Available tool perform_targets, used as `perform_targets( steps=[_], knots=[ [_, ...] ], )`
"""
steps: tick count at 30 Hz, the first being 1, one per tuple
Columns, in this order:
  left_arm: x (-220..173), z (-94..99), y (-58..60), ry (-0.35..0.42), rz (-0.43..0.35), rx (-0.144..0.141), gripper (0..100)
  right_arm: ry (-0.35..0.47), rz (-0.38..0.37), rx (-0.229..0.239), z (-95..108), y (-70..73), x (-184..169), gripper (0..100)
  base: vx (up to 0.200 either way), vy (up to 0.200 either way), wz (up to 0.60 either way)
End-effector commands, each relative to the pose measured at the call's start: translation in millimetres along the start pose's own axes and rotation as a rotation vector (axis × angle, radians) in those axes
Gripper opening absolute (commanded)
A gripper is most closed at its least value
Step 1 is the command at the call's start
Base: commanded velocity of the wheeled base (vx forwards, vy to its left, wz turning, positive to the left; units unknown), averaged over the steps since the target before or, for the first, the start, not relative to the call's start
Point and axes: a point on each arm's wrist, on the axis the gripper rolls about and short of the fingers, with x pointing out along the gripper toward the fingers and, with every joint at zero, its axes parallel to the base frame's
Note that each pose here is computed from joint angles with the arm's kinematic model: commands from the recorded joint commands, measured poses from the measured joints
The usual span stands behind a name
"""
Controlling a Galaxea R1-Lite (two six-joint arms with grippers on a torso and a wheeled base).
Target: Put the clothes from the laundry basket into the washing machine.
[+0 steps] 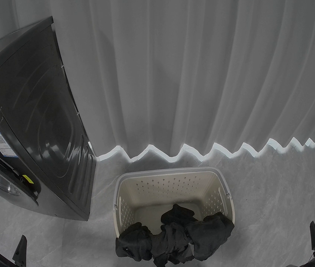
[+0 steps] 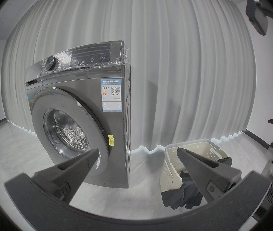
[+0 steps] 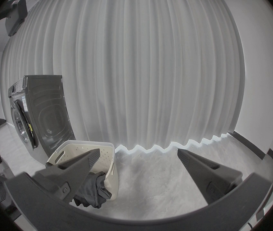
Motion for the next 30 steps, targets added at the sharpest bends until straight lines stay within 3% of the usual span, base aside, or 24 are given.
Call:
perform_targets(
  steps=[1, 4, 13, 22, 30],
  knots=[
    [-0.1, -4.9, 0.1, 0.000, 0.000, -0.002, 100, 0.003, 0.001, 0.000, -5.4, 0.0, 0.0, 100, 0.200, 0.000, 0.00],
    [-0.1, -4.9, 0.2, 0.000, 0.002, -0.002, 100, 0.001, 0.001, 0.000, -5.2, 0.0, 0.0, 100, 0.200, 0.000, 0.00],
    [-0.1, -4.9, 0.2, -0.001, 0.003, -0.002, 100, 0.003, 0.001, 0.000, -5.4, 0.0, 0.0, 100, 0.000, 0.000, 0.00],
    [-0.1, -4.9, 0.2, -0.001, 0.005, -0.001, 100, 0.001, 0.001, 0.000, -5.2, 0.0, 0.0, 100, 0.200, 0.000, 0.00],
    [-0.1, -4.9, 0.2, 0.000, 0.003, -0.001, 100, 0.001, 0.001, 0.000, -5.2, 0.0, 0.0, 100, 0.000, 0.000, 0.00]
  ],
)
